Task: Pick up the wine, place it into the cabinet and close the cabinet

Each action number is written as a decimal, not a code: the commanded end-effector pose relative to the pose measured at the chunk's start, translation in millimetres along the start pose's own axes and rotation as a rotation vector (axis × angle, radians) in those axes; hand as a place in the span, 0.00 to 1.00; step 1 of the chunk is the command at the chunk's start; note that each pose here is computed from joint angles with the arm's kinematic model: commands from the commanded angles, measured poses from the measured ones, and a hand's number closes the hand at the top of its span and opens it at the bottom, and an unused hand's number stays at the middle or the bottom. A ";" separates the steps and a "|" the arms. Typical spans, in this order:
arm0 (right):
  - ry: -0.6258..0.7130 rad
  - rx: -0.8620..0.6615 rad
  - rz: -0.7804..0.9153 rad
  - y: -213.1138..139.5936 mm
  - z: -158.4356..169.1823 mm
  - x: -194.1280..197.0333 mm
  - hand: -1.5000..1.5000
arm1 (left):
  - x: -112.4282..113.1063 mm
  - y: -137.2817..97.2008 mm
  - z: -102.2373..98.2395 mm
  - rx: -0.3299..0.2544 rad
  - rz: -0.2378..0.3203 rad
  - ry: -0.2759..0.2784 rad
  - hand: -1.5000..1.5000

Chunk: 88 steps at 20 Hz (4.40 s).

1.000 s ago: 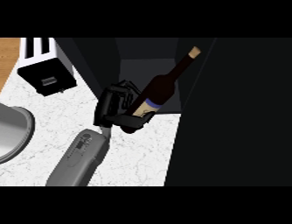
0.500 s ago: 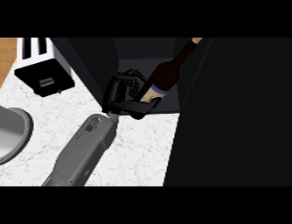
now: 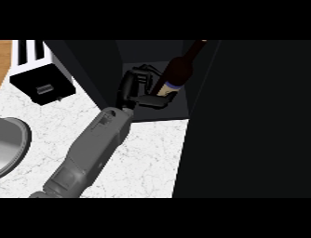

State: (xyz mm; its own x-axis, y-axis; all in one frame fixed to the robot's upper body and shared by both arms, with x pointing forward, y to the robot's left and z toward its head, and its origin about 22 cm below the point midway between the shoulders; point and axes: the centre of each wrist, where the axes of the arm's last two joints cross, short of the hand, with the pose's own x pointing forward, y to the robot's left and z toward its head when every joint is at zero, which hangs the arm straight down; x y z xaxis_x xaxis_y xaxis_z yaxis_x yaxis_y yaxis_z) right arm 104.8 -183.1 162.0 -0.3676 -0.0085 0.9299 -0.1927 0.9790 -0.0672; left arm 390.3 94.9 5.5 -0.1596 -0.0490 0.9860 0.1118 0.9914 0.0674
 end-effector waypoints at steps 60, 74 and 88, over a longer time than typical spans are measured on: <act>-0.015 0.068 -0.103 -9.1 33.4 38.3 0.00 | 51.1 11.9 -62.5 -0.010 0.188 -0.136 0.00; -0.002 0.000 -0.081 -13.8 35.6 42.7 0.00 | 31.6 3.8 -41.8 -0.124 0.308 -0.116 0.00; -0.010 -0.038 -0.052 -17.8 35.8 41.6 0.00 | -7.0 -0.3 33.8 -0.171 0.415 -0.055 0.00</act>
State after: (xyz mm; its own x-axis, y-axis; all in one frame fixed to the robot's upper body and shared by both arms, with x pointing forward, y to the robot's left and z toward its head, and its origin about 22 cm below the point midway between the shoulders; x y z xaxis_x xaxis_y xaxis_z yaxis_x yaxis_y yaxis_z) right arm 88.9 -206.4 145.3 -0.3485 0.0631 0.9352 -0.1560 0.9799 -0.1242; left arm 381.2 93.2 10.2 -0.1456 0.3515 0.9248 0.3256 0.8997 -0.2907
